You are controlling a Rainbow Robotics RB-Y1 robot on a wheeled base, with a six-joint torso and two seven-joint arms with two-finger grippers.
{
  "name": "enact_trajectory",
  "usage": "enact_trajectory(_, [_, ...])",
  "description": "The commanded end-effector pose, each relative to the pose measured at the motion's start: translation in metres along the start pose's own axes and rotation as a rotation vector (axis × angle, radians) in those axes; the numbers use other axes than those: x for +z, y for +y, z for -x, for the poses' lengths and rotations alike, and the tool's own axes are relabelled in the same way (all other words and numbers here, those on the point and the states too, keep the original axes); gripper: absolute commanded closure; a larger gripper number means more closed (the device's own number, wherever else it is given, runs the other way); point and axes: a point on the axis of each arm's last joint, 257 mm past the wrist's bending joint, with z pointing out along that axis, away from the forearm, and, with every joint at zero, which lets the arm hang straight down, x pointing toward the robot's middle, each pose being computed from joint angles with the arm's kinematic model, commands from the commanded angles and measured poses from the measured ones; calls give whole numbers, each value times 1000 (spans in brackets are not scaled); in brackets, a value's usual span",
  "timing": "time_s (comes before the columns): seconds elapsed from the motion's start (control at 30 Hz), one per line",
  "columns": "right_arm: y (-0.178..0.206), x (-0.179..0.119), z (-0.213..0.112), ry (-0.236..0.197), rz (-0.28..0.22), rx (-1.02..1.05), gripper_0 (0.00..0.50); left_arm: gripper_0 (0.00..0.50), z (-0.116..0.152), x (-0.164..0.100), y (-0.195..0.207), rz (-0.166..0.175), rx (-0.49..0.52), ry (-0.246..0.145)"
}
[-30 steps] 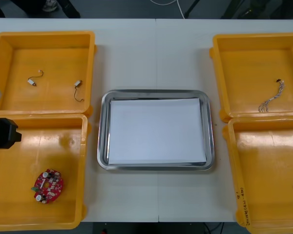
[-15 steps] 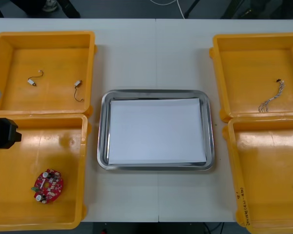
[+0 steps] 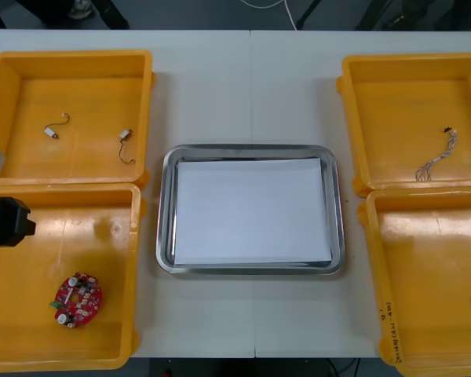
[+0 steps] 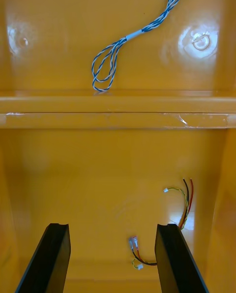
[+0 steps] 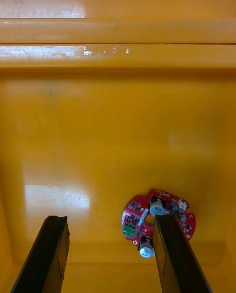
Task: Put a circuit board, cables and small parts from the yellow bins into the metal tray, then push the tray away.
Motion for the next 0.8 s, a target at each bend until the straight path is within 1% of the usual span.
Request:
enact_trajectory(0.03, [8,-15,24,-72,6,2,0,0,-2,-7,8,29,-16,6])
enact_trajectory(0.2, [8,-15,24,-73,7,5,0,0,-2,-9,13,30,-53,-2])
enact_trajectory(0.43, [4,-14,22,-61,4,31,0,0,-8,-10,22,22,-150,0])
enact_trajectory(0.5, [4,-14,22,-61,6,36,0,0,-10,-11,23,21,-202,-1])
enact_trajectory(0.63, [3,-14,21,-59,4,41,0,0,-10,-13,19,14,-268,-7])
enact_trajectory(0.8, [-3,-12,20,-49,5,66,0,0,-12,-15,14,-3,-379,-23])
